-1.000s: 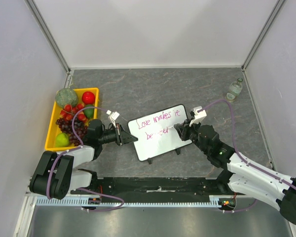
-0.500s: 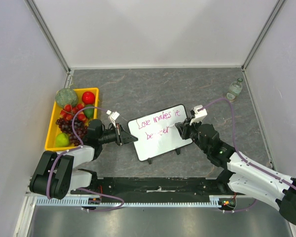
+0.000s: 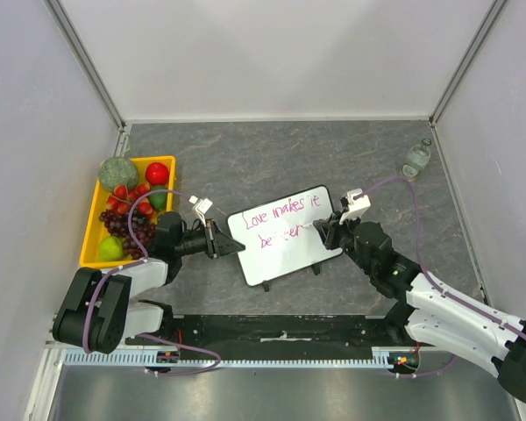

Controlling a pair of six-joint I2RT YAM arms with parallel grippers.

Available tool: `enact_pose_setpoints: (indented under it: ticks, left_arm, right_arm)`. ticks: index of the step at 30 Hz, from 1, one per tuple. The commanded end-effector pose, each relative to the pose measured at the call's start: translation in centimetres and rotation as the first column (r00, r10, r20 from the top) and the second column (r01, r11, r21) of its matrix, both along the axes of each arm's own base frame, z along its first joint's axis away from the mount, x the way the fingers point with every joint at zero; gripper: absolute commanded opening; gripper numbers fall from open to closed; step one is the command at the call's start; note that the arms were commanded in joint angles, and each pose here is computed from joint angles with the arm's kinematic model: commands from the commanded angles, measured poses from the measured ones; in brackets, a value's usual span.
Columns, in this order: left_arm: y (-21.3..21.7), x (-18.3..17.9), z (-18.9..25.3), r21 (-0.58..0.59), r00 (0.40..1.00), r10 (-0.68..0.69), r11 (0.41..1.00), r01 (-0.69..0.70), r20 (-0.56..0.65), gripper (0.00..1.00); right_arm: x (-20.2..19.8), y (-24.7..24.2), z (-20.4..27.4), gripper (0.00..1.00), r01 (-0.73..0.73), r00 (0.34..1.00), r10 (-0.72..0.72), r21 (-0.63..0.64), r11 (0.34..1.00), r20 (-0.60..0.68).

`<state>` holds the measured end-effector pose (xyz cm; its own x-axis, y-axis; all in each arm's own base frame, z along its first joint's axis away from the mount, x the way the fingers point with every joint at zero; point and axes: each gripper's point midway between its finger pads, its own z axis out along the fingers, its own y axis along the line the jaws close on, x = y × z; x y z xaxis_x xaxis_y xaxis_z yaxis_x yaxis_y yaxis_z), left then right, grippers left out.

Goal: Write a sentence on the whiteboard
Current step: Write on the whiteboard with the whiteboard.

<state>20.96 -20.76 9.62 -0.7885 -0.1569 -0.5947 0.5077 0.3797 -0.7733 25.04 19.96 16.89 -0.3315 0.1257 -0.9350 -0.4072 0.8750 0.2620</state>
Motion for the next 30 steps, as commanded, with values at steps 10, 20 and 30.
enact_pose_setpoints:
  ticks: [10, 20, 30]
  left_arm:
    - [-0.1, 0.8, 0.6, 0.004, 0.999, 0.001, 1.0, -0.001, 0.054, 0.02]
    - [-0.1, 0.8, 0.6, 0.004, 0.998, 0.002, 1.0, -0.003, 0.056, 0.02]
    - [-0.1, 0.8, 0.6, 0.004, 0.999, 0.001, 1.0, -0.001, 0.054, 0.02]
  right_arm:
    - [-0.4, -0.9, 2.5, 0.0, 0.02, 0.999, -0.023, 0.064, 0.998, 0.046]
    - [-1.0, -1.5, 0.9, 0.0, 0.028, 0.999, -0.029, 0.064, 0.998, 0.021]
    - [-1.0, -1.9, -2.5, 0.0, 0.051, 0.998, -0.051, 0.001, 0.999, -0.034]
